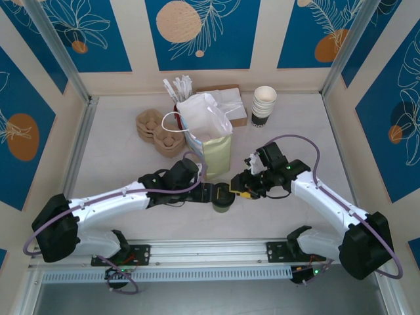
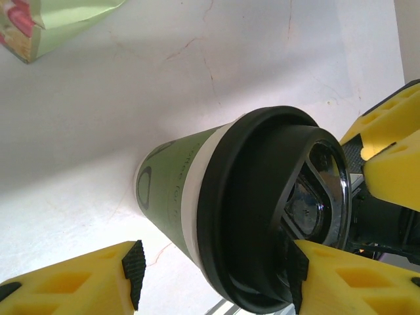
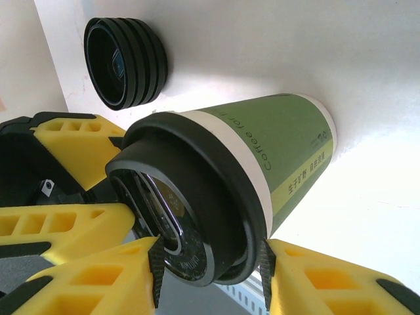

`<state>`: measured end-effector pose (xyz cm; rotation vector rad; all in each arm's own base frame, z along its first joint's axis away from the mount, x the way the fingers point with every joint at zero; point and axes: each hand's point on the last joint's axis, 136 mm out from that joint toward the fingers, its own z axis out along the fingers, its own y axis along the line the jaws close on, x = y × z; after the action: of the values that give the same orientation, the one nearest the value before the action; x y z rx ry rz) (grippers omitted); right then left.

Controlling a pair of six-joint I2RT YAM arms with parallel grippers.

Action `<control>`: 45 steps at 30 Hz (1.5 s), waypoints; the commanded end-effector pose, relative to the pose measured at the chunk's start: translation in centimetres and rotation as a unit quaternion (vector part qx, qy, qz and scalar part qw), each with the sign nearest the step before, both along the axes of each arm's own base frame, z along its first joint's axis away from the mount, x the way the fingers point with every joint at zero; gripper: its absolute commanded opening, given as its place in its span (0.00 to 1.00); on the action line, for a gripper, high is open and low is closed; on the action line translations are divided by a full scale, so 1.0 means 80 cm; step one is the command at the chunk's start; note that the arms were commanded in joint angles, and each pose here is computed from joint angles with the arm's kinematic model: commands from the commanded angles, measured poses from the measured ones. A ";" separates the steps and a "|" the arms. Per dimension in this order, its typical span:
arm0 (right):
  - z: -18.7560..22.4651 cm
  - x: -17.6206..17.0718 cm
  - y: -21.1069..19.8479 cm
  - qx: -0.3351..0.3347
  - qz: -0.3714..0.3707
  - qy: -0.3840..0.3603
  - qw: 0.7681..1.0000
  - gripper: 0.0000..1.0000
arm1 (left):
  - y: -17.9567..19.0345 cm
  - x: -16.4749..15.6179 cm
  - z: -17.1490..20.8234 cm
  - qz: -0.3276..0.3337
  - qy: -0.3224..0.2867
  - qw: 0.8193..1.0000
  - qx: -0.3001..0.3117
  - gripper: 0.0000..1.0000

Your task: Pack the takeout coffee

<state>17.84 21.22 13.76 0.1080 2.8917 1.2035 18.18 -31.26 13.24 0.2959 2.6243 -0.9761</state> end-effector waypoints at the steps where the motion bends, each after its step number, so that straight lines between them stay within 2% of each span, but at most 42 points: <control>1: -0.004 -0.003 0.001 0.000 0.012 -0.003 1.000 0.45 | 0.007 0.003 0.006 0.006 -0.010 1.000 0.005 0.60; 12: -0.016 -0.004 -0.001 -0.012 0.013 0.003 1.000 0.45 | 0.001 0.008 0.004 0.007 -0.013 1.000 -0.005 0.59; 28: -0.039 -0.007 -0.006 -0.031 0.018 0.013 0.999 0.40 | 0.020 0.000 -0.038 0.026 0.018 0.999 0.012 0.54; 45: -0.075 -0.015 -0.025 -0.053 -0.007 0.045 0.998 0.39 | 0.026 -0.003 -0.052 0.032 0.024 0.999 0.011 0.53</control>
<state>18.20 21.44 11.63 0.0648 2.8857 1.2213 18.50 -31.31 12.13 0.2445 2.5711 -1.0532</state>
